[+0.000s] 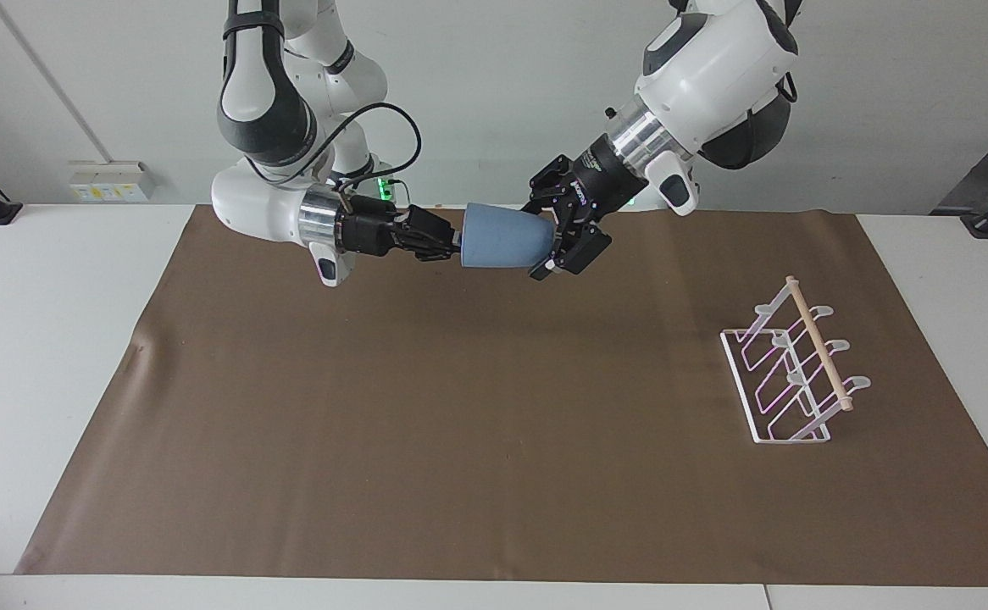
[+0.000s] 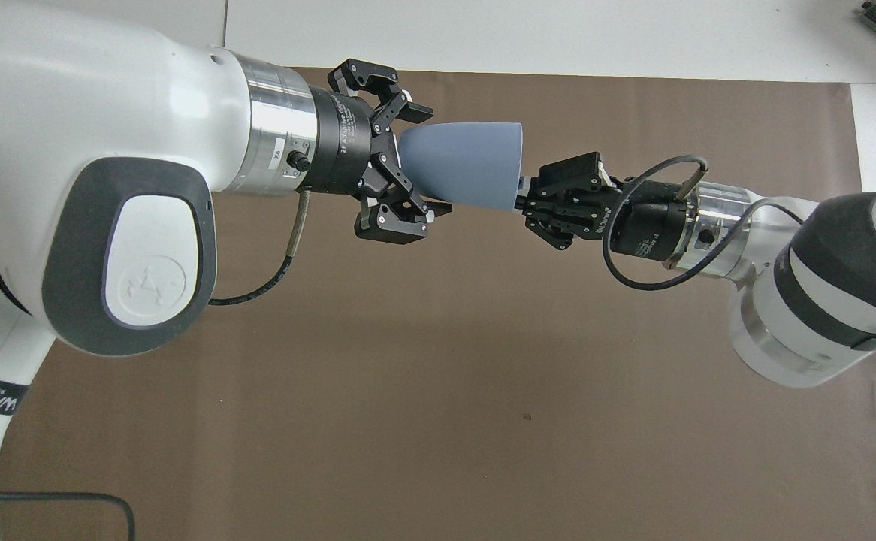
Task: Hang cup on cup holder
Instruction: 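Close the left gripper on the cup body beside the right gripper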
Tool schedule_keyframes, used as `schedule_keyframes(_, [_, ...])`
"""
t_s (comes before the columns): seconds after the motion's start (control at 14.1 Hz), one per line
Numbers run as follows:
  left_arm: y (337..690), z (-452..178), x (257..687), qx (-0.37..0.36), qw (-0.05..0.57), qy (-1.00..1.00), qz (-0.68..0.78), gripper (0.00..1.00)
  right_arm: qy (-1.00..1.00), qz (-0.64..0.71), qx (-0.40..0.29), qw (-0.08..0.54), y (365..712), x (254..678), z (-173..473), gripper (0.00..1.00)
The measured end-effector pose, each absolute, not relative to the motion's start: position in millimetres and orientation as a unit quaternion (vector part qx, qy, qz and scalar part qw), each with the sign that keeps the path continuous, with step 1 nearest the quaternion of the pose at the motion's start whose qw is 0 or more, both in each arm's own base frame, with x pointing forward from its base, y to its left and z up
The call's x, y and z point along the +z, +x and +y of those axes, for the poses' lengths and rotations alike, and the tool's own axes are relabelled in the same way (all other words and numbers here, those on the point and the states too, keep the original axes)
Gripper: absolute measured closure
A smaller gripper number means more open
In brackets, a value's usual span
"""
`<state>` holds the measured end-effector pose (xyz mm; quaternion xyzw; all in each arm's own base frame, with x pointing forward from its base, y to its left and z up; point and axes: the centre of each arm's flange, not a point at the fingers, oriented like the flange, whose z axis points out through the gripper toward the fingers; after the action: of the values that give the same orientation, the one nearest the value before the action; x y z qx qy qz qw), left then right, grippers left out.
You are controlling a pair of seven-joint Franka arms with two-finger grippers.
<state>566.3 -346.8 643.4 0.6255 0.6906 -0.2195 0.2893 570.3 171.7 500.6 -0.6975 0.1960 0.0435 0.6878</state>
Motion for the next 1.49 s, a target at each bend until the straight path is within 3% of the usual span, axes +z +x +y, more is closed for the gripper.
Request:
schedule_keyframes(0.14, [565, -348, 645, -0.211, 0.289, 0.630, 0.689, 0.04, -0.698, 0.196, 0.043, 0.688, 570, 501, 172, 0.96])
schedule_keyframes(0.28, [562, -349, 648, -0.205, 0.288, 0.638, 0.684, 0.23, -0.697, 0.200, 0.039, 0.687, 572, 501, 168, 0.96])
schedule_keyframes(1.14, [560, -350, 651, -0.197, 0.289, 0.644, 0.681, 0.23, -0.697, 0.199, 0.039, 0.688, 571, 502, 168, 0.96])
schedule_keyframes(1.28, [559, -350, 652, -0.191, 0.289, 0.646, 0.680, 0.24, -0.697, 0.200, 0.039, 0.688, 571, 502, 168, 0.93])
schedule_keyframes(1.49, [558, -349, 655, -0.184, 0.290, 0.648, 0.679, 0.26, -0.697, 0.200, 0.041, 0.688, 571, 502, 169, 0.63])
